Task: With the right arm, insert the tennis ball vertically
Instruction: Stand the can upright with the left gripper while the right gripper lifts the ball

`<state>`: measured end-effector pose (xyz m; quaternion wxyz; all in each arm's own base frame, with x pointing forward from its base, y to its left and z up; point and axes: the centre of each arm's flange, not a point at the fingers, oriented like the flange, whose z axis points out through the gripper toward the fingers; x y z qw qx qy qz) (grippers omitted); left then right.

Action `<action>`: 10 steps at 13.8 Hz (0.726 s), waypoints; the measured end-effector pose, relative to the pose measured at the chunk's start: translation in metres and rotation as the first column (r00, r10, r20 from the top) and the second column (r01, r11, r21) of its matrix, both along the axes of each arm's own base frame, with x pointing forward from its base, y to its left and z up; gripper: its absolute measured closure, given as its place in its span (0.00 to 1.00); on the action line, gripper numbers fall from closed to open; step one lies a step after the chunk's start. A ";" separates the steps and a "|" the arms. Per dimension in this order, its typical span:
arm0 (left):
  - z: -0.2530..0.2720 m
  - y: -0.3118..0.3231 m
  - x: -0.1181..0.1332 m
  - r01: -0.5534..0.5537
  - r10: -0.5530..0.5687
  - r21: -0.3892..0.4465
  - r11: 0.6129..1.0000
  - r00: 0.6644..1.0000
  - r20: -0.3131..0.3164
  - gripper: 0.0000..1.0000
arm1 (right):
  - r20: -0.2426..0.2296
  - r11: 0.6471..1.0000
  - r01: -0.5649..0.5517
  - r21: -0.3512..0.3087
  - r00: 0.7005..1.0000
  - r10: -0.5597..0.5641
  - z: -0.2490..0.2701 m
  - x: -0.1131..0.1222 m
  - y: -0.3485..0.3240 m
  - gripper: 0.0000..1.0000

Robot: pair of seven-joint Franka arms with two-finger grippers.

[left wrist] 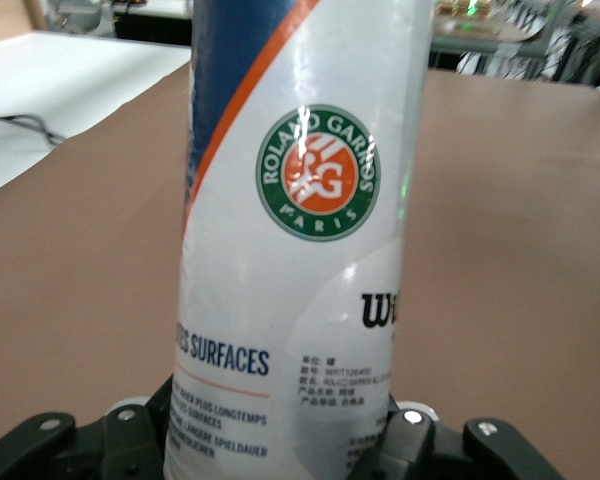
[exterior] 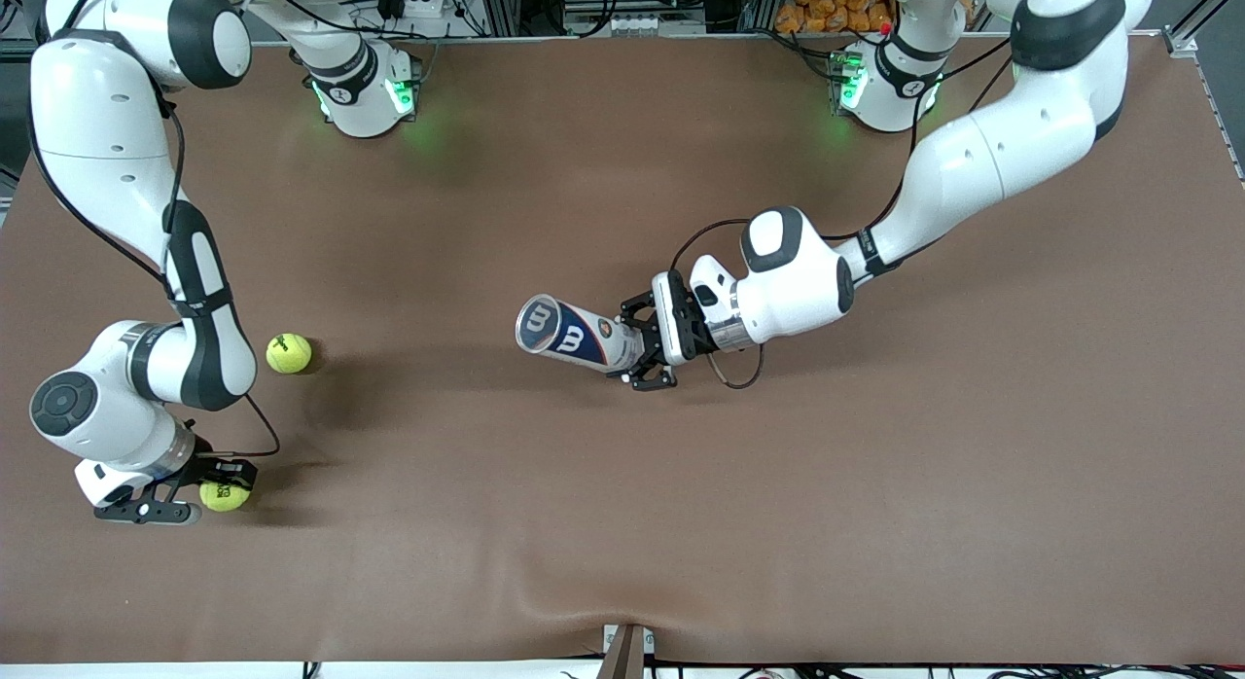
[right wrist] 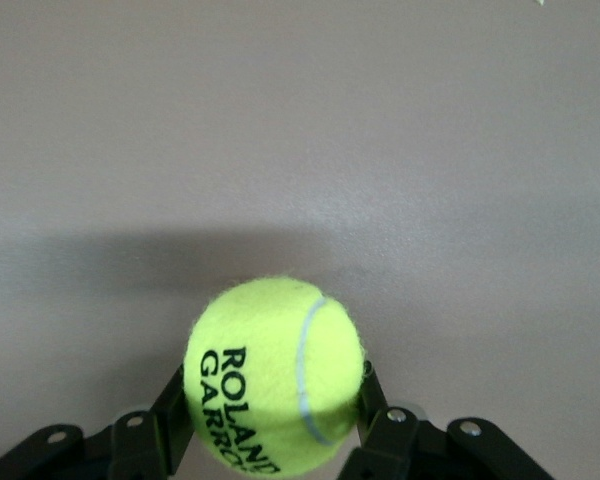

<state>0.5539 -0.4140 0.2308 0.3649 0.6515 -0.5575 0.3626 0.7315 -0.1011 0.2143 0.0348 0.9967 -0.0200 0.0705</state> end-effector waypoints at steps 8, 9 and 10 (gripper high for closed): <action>-0.029 -0.022 -0.020 0.105 -0.095 -0.127 0.986 0.992 0.088 0.33 | -0.291 0.987 0.052 0.154 0.957 -0.005 0.119 -0.029 0.086 0.33; -0.035 -0.017 -0.018 0.104 -0.092 -0.131 0.986 0.991 0.096 0.33 | -0.331 0.979 0.089 0.184 0.943 -0.023 0.140 -0.038 0.103 0.33; -0.041 -0.013 -0.016 0.103 -0.090 -0.136 0.985 0.991 0.097 0.33 | -0.378 0.968 0.124 0.217 0.925 -0.034 0.158 -0.048 0.120 0.33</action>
